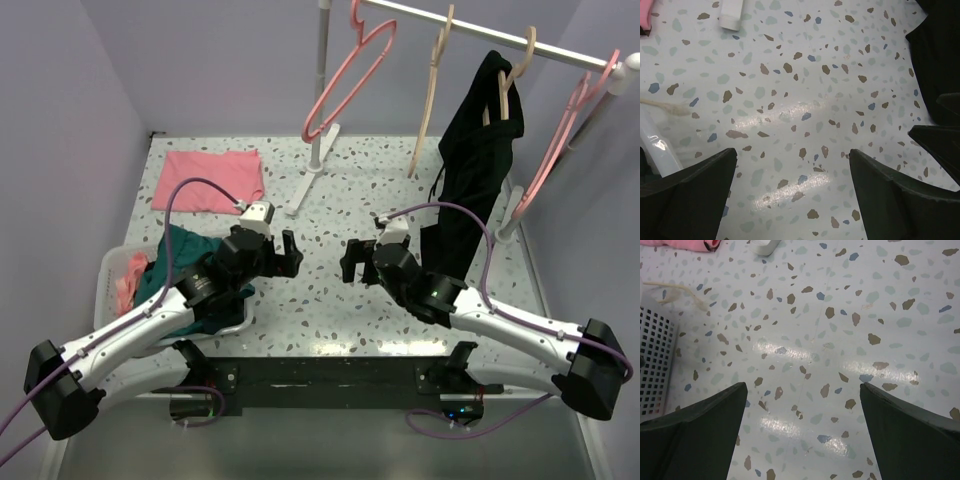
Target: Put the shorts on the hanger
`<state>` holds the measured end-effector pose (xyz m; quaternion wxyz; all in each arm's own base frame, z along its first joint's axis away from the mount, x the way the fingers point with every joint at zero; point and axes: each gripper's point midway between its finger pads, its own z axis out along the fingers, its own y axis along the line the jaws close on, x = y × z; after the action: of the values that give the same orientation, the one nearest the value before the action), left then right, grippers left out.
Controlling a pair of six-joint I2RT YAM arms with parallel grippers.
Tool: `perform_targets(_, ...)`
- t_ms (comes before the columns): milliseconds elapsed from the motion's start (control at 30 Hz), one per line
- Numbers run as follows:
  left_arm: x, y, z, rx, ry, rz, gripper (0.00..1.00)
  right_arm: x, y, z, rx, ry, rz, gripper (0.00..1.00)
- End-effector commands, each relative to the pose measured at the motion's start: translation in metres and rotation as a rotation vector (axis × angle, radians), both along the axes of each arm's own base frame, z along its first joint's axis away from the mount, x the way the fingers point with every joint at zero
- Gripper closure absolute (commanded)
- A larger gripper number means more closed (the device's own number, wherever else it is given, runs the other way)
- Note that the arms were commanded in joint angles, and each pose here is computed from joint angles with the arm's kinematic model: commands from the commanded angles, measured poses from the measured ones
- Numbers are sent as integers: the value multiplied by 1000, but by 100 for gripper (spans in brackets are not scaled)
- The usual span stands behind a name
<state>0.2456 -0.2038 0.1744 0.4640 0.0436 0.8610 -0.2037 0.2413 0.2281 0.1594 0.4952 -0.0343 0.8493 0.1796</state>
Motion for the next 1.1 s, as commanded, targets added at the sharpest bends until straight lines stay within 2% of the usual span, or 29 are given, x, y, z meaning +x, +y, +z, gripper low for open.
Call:
perform_targets(0, 9, 6, 22, -21, -55, 57, 0, 4, 8, 14, 35, -24, 4, 1)
perform_targets(200, 9, 9, 35, -2, -37, 71, 0, 5, 4, 17, 3, -28, 0, 1)
perform_targets(333, 8, 19, 44, 18, 4, 134, 0, 5, 2, 16, -19, -28, 8, 1)
perform_targets(633, -1, 85, 73, 109, 42, 469, 0, -1, 14, 8, -47, 2, 97, 1)
perform_targets(800, -10, 112, 57, 122, 116, 587, 0, -6, 27, -4, -56, 44, 159, 1)
perform_targets(933, -22, 144, 32, 191, 187, 726, 0, -11, 32, -14, -57, 73, 193, 1)
perform_targets(1067, -24, 176, 18, 218, 174, 872, 0, -13, 35, -19, -56, 88, 207, 1)
